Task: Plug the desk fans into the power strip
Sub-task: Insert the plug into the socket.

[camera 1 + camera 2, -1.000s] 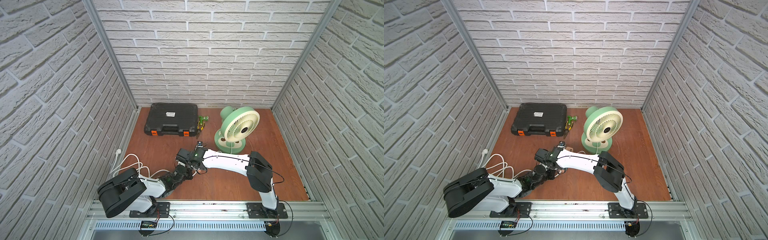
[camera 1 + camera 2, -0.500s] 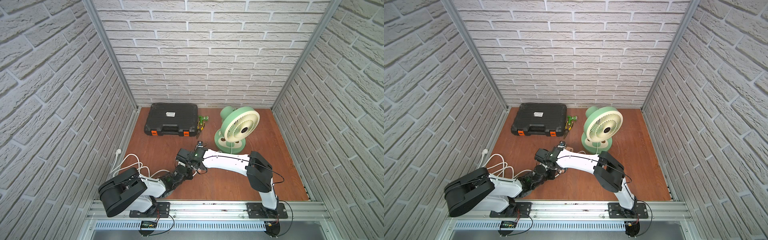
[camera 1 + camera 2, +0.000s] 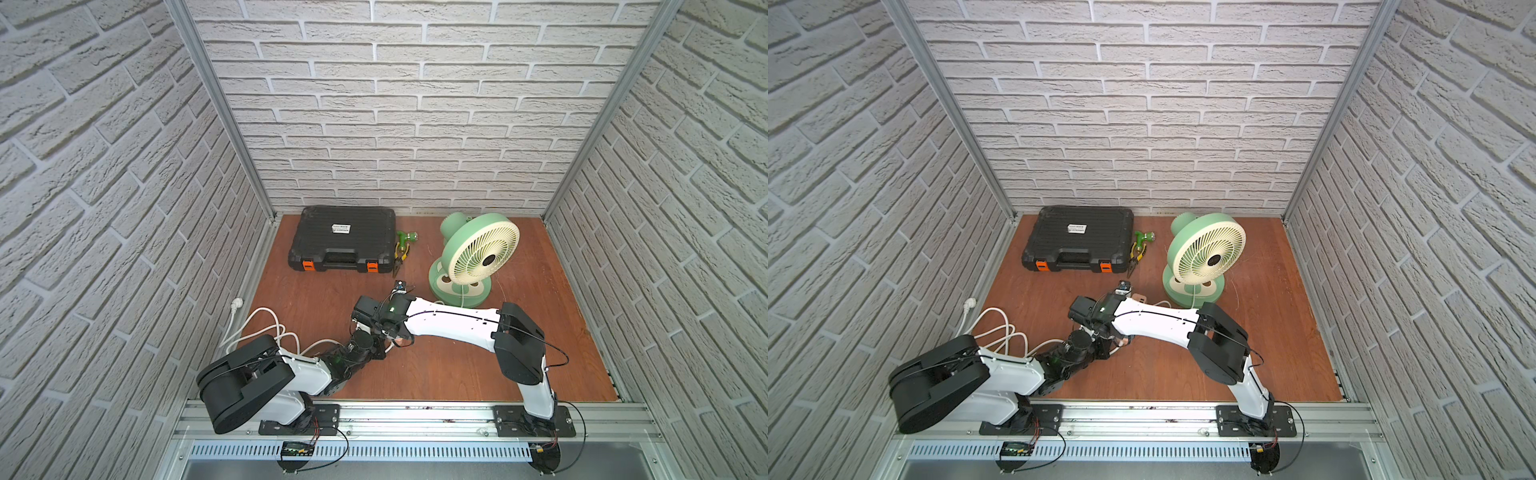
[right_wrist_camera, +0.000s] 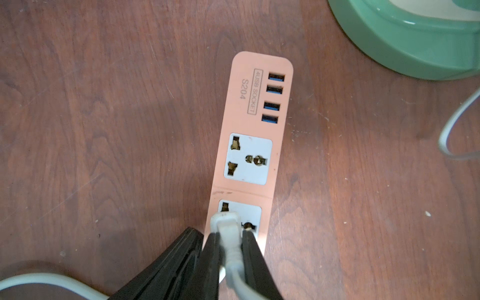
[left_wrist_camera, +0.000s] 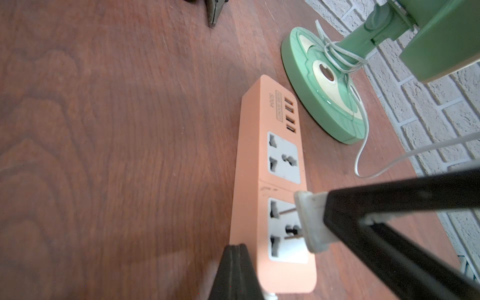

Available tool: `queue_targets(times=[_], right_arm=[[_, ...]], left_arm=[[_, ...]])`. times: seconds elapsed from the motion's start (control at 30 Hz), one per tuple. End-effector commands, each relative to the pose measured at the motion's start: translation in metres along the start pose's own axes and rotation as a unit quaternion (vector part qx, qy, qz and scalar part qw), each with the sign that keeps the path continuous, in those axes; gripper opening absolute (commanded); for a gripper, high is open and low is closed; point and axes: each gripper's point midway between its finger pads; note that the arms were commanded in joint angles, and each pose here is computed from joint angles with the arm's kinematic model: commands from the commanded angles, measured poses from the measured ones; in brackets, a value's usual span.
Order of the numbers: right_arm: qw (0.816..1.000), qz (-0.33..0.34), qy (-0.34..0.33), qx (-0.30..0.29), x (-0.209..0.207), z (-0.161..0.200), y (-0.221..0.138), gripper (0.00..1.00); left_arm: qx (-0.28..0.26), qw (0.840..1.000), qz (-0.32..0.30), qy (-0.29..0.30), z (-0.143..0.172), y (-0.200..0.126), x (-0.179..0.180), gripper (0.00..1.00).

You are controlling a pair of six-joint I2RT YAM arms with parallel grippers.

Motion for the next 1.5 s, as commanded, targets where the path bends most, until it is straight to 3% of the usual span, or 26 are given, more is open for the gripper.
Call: queue_targets(times=[0.0, 0.67, 1.47], right_arm=[[1.0, 0.0, 0.009, -0.009, 0.003, -0.005, -0.004, 0.03], [1.0, 0.028, -0.004, -0.014, -0.002, -0.001, 0.008, 0.03], [0.997, 0.067, -0.015, 0.021, -0.003, 0.02, 0.021, 0.03]], left_arm=[[-0.01, 1.0, 0.013, 0.004, -0.002, -0.001, -0.005, 0.0], [-0.012, 1.0, 0.014, 0.005, -0.002, -0.002, -0.005, 0.0], [-0.015, 1.0, 0.017, 0.002, -0.003, -0.004, -0.006, 0.0]])
Point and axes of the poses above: each gripper's point midway between its finger pads, its own y axis out along the fingers, its own x axis along the line the jaws close on, z = x × y, and after that the axes turned 10 degrees about y, right-handed
